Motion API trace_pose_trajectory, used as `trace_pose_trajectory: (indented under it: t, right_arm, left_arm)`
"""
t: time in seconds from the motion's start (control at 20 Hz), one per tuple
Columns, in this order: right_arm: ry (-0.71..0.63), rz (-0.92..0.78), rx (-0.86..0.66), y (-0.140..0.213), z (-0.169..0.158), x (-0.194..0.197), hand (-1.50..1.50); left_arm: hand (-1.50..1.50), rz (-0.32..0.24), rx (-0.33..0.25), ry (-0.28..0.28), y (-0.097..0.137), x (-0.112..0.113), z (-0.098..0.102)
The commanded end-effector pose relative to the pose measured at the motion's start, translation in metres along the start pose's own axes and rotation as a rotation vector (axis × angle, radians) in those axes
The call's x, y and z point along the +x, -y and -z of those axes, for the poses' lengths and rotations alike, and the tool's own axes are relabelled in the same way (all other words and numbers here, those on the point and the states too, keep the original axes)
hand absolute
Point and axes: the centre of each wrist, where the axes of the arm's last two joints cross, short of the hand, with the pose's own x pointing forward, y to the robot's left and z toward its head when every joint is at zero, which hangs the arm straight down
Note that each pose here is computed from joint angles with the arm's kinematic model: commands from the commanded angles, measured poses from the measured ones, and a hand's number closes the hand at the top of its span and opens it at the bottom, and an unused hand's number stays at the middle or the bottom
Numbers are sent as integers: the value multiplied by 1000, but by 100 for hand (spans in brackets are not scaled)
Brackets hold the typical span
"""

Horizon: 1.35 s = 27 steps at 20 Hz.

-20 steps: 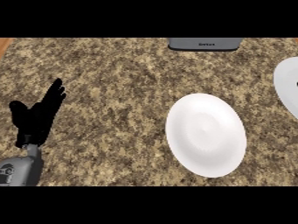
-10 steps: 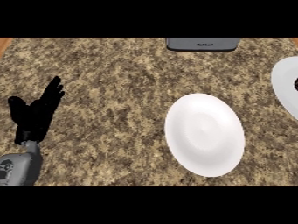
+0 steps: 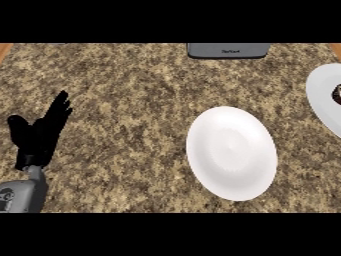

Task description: Pick the cupcake from the plate and place it in the plate

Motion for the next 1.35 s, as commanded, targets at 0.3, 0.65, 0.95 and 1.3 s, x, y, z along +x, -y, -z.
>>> trace_pose_trajectory:
  t: [0.3, 0.65, 0.95, 1.3]
  right_arm:
    - [34, 49, 47, 59, -18, -32, -150]
    - [15, 48, 13, 103, -29, -60, -150]
    - [4, 12, -2, 115, -25, -77, -150]
    - [-49, -45, -25, 133, -40, -97, -150]
  left_arm:
    - [0, 5, -8, -5, 1, -3, -1]
    - [0, 6, 0, -13, -1, -6, 12]
    - [0, -1, -11, 10, -1, 6, 1]
    - [0, 4, 2, -3, 1, -12, -1]
